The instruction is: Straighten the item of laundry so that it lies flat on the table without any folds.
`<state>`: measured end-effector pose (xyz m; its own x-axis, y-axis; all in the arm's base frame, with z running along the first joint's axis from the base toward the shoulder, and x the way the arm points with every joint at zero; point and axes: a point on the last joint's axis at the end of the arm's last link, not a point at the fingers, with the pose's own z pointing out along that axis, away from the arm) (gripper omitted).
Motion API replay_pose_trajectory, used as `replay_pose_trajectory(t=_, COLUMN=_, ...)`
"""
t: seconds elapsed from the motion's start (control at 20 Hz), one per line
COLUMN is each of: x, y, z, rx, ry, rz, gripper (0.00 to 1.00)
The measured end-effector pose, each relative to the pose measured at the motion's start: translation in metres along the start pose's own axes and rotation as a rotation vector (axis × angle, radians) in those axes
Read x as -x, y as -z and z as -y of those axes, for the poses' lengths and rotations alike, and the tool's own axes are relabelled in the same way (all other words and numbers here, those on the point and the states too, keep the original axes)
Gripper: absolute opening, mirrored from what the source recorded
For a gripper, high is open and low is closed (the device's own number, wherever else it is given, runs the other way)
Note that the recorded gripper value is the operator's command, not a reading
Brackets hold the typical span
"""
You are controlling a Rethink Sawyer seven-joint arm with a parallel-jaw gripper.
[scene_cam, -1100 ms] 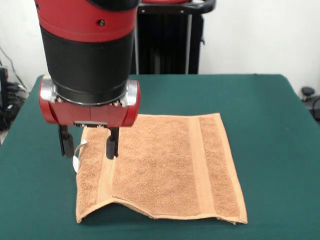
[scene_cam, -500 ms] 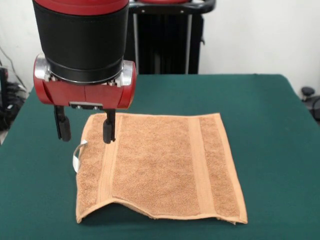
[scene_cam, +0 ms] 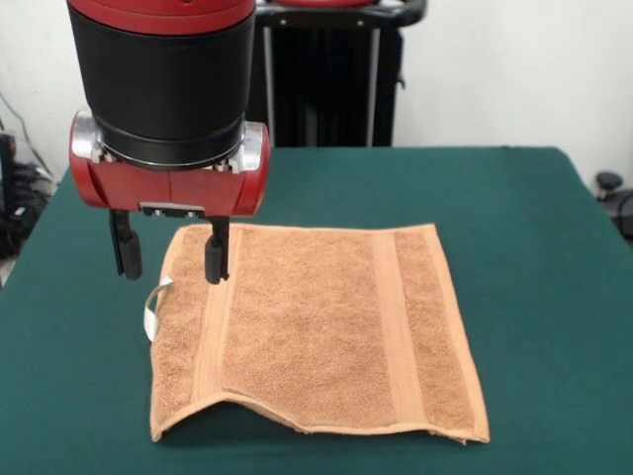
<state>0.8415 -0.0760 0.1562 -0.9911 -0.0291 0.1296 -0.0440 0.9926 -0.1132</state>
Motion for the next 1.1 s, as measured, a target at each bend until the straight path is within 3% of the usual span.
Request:
replay_pose_trajectory(t=0.4, x=-0.011, y=-0.014, z=-0.006, rx=0.003, ry=-0.002, rz=-0.018, gripper=1.00)
replay_pose_trajectory(t=1.1, x=-0.015, y=-0.016, z=-0.017, rx=0.003, ry=0.008, rz=-0.022, gripper=1.00)
